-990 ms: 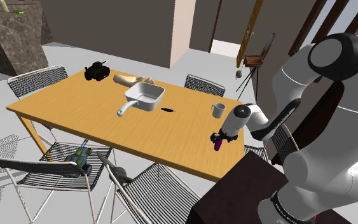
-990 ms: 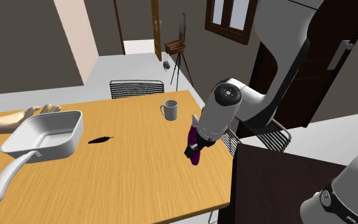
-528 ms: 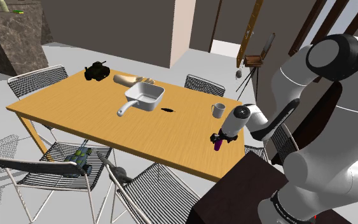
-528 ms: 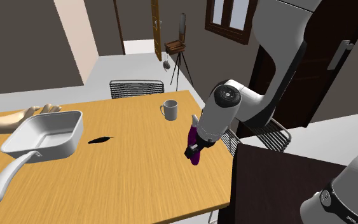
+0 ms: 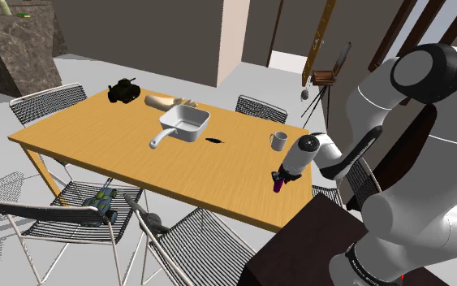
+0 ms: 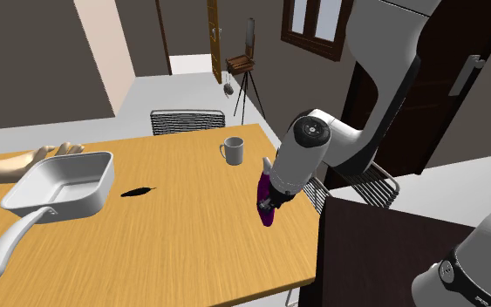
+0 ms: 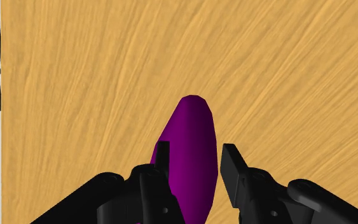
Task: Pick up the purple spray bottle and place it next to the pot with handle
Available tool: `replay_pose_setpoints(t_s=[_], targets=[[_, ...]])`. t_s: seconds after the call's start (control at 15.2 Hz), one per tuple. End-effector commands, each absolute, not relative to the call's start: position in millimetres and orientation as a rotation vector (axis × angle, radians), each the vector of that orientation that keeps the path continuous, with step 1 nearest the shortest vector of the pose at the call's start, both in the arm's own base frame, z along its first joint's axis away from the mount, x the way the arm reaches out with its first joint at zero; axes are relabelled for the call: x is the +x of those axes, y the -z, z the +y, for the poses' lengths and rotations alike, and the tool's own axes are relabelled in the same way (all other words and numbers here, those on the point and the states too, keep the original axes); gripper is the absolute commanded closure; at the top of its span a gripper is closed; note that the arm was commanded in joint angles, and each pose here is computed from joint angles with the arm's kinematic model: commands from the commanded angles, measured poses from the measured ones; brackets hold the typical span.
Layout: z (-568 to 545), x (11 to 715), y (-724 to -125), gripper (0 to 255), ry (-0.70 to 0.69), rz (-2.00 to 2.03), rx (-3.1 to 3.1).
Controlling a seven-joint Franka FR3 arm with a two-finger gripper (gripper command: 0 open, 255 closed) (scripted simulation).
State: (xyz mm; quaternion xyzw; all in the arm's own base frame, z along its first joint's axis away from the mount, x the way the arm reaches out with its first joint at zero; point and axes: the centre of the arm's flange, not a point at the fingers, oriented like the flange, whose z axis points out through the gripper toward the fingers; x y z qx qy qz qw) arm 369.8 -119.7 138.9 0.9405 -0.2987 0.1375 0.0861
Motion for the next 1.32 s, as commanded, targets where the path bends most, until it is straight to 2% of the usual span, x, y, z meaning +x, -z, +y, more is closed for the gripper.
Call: replay_pose_setpoints(t_s=[0.0, 1.25], targets=[[-120, 370, -139, 255, -0.409, -0.891, 2.802], [-120, 370, -228, 255, -0.409, -0.891, 2.802]])
